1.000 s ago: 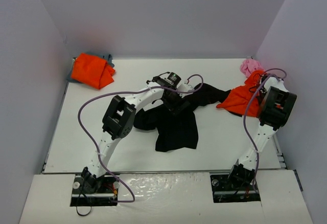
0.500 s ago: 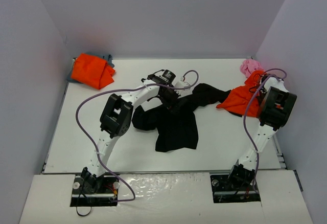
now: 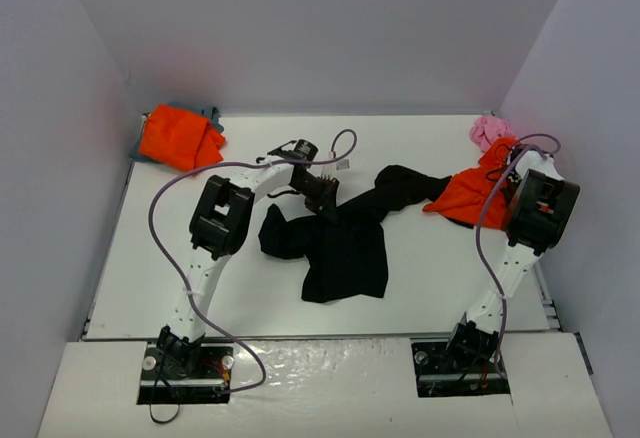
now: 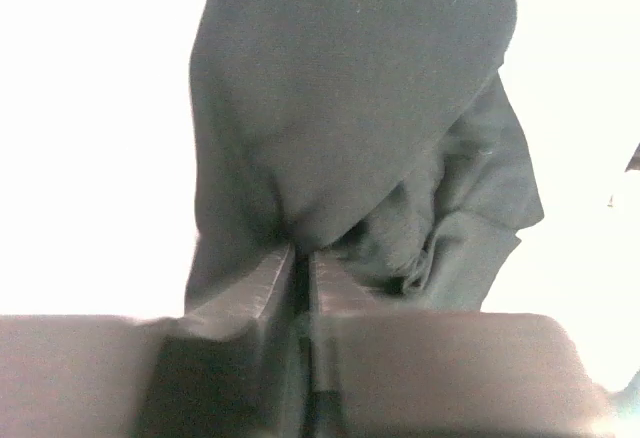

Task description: Fold and stack the t-shirts

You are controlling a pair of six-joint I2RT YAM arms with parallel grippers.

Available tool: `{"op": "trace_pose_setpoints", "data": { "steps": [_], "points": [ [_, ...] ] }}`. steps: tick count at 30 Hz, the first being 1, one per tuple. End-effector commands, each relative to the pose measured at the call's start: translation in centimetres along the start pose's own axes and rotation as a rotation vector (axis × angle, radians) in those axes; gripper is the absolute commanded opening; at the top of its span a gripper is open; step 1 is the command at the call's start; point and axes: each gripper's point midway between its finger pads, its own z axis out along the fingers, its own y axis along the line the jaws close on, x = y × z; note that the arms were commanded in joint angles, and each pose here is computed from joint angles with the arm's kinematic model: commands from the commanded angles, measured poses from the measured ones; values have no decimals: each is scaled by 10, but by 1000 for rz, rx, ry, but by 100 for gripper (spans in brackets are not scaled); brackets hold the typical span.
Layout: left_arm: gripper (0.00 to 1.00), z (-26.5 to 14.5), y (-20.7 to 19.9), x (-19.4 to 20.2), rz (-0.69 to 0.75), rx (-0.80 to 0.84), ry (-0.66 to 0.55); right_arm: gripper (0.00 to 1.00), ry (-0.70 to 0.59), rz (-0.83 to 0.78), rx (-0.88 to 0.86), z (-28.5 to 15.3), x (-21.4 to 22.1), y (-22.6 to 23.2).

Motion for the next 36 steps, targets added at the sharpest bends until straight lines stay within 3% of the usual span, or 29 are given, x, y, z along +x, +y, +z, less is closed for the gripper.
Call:
{"op": "trace_pose_setpoints", "data": {
  "steps": [1,6,10,21,29,36],
  "points": [
    [0,24,9,66,-221,46,206,0,-154,44,-149,-1,-44,50],
    [0,22,16,82,-38,-134,324,0,-161,48,-139,1,-49,48],
    [0,23,6,85,21,-170,341,0,-174,56,-122,2,-59,43],
    [0,-12,9,123,213,-349,537,0,-355,139,-87,-19,-167,24],
    [0,-22,26,151,216,-392,638,0,-595,188,-102,-63,-229,34],
    [0,-18,32,181,224,-372,769,0,-848,334,-49,-136,-271,1]
  ]
}}
